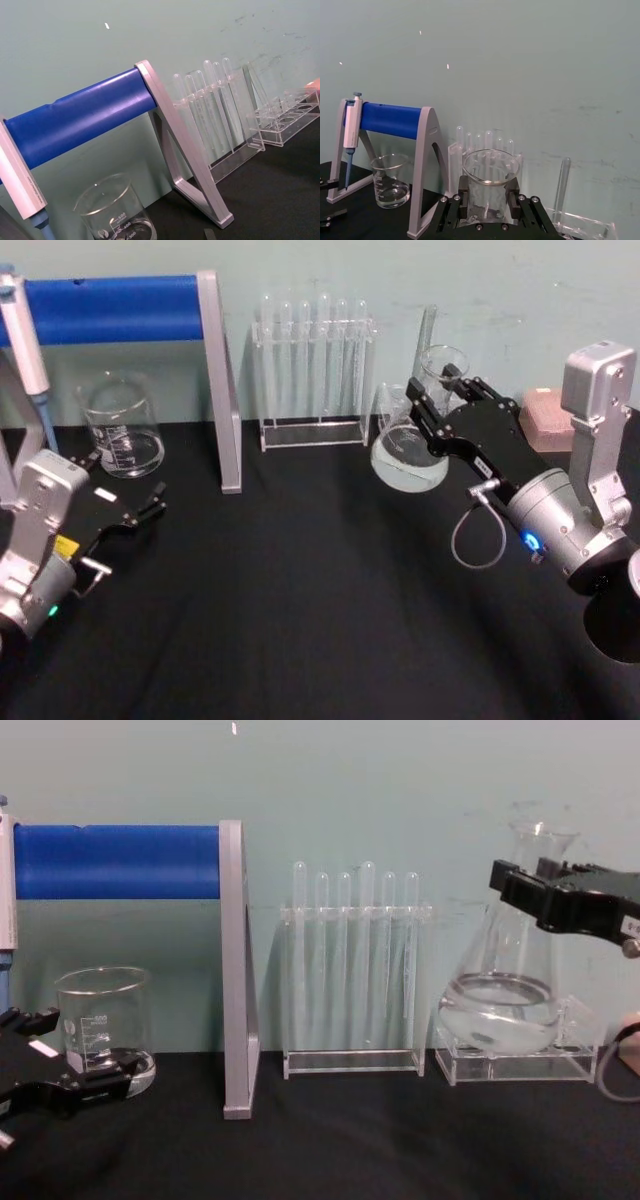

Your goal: Grasp the erlenmeyer flask with one hand, shake it three times, then place it back.

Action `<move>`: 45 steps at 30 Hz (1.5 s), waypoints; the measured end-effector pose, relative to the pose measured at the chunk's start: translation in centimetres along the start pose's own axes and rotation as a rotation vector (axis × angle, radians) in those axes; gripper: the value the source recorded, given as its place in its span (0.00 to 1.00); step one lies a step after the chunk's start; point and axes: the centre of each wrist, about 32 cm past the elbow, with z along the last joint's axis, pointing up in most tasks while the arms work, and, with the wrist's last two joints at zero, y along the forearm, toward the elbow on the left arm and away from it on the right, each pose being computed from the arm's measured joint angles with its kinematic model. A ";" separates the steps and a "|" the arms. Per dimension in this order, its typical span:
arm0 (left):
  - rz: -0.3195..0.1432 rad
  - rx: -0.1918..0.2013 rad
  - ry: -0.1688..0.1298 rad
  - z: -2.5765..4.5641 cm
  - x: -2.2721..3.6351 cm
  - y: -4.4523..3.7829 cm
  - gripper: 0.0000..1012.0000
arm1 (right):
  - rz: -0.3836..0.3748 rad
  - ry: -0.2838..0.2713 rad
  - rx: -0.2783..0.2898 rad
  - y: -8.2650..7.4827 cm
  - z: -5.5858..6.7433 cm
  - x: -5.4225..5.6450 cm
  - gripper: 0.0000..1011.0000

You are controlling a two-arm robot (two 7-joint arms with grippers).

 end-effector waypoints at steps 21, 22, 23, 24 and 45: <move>0.000 0.000 0.000 0.00 0.00 0.00 0.99 | 0.228 0.005 -0.003 0.4 -0.5 -0.8 0.45; 0.000 0.000 0.000 0.00 0.00 0.00 0.99 | 0.250 0.006 -0.002 0.5 -0.5 -1.0 0.45; 0.000 0.000 0.000 0.00 0.00 0.00 0.99 | 0.269 0.006 -0.003 0.5 -0.5 -1.1 0.45; 0.000 0.000 0.000 0.00 0.00 0.00 0.99 | 0.310 0.006 -0.004 0.7 -0.5 -1.5 0.45; 0.000 0.000 0.000 0.00 0.00 0.00 0.99 | 0.584 0.018 -0.011 1.8 -0.8 -4.5 0.45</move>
